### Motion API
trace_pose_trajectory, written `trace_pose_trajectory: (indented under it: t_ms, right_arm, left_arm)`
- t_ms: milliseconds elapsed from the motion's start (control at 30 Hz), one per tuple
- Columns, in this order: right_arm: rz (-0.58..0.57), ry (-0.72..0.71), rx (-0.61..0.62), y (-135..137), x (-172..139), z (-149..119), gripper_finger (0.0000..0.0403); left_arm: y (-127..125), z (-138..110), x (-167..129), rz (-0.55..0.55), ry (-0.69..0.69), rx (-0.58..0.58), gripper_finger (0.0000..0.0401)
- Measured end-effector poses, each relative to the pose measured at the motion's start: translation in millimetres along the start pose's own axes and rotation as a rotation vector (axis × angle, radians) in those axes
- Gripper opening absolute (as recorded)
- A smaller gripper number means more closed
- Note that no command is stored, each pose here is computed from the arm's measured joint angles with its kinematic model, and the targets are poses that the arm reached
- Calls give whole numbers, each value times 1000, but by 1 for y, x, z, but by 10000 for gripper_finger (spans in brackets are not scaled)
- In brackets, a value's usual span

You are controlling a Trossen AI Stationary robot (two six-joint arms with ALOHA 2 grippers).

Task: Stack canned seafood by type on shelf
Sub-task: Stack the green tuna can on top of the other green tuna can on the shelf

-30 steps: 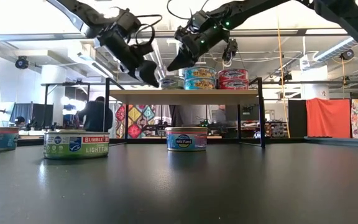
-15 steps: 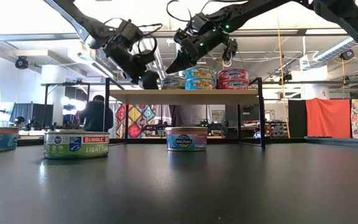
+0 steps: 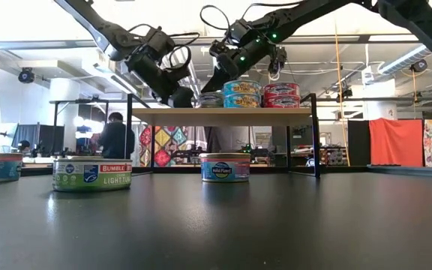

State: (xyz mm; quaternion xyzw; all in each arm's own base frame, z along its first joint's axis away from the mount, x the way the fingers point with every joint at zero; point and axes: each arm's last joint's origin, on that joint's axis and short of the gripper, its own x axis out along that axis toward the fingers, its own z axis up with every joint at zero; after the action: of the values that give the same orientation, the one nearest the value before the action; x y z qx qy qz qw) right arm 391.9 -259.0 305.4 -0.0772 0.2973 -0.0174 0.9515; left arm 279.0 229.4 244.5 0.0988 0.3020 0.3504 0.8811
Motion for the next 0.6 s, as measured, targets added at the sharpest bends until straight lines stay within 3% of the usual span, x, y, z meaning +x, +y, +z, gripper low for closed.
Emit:
trace_pose_trajectory:
  t_ms: [300,600]
  right_arm:
    - [-23,-40,-20,-2,4,-1,12]
    - [-43,-73,-37,-2,-7,8,12]
  left_arm:
    - [-20,6,-6,-49,-10,9,390]
    - [-13,17,-25,-4,-34,-7,390]
